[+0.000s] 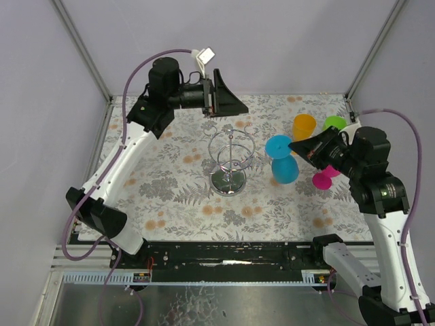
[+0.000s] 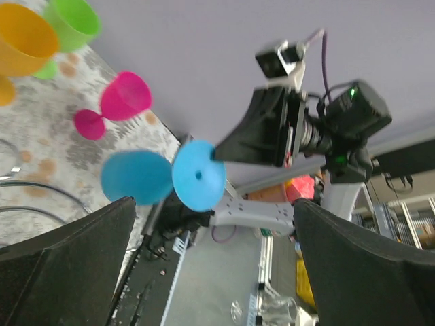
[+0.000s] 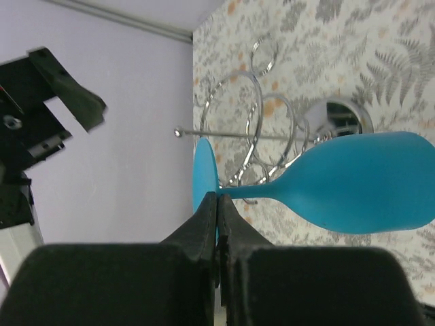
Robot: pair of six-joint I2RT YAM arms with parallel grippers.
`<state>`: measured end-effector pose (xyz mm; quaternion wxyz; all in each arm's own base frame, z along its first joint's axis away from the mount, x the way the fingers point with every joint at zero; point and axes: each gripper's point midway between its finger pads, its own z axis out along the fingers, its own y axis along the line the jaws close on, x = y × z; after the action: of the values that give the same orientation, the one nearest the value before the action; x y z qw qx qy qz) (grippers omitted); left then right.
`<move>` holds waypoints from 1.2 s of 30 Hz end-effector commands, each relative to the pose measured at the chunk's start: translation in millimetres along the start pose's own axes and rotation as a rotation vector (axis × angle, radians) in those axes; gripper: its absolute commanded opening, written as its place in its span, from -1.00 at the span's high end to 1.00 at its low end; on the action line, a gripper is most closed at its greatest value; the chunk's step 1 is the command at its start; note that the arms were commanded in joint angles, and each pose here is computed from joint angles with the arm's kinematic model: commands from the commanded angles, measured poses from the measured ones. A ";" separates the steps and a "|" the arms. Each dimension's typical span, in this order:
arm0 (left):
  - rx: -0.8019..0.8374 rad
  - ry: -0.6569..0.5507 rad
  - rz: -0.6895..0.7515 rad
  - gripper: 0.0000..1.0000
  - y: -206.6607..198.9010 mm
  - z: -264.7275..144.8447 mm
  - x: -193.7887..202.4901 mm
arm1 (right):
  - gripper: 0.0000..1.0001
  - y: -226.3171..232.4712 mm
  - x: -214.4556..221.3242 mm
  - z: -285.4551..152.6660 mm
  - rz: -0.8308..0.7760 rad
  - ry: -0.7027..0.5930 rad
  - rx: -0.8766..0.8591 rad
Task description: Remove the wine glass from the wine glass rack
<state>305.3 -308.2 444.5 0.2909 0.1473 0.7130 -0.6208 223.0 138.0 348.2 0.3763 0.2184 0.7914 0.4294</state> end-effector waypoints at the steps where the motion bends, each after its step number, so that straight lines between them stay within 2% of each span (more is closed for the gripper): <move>1: 0.107 0.049 0.078 -0.96 -39.0 4.0 12.7 | 1.00 19.5 -28.4 -10.7 -0.112 -0.107 0.007; 7: 0.147 0.103 0.042 -0.96 -42.7 20.6 24.6 | 1.00 50.5 -46.5 -19.3 -0.209 -0.182 -0.090; 18: 0.195 0.199 -0.020 -0.96 -39.5 57.4 50.7 | 1.00 87.7 -50.0 -34.9 -0.347 -0.247 -0.285; 26: 0.239 0.225 -0.039 -0.95 -46.6 72.1 54.0 | 1.00 85.6 -37.4 -33.1 -0.377 -0.202 -0.326; 36: 0.364 0.314 -0.039 -0.73 -84.2 62.4 75.5 | 1.00 75.5 -34.0 -23.0 -0.372 -0.212 -0.349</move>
<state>244.2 -400.5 431.1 0.1369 0.2228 0.6773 -0.6877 231.1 139.5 408.1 0.5253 0.0768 0.7254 0.4381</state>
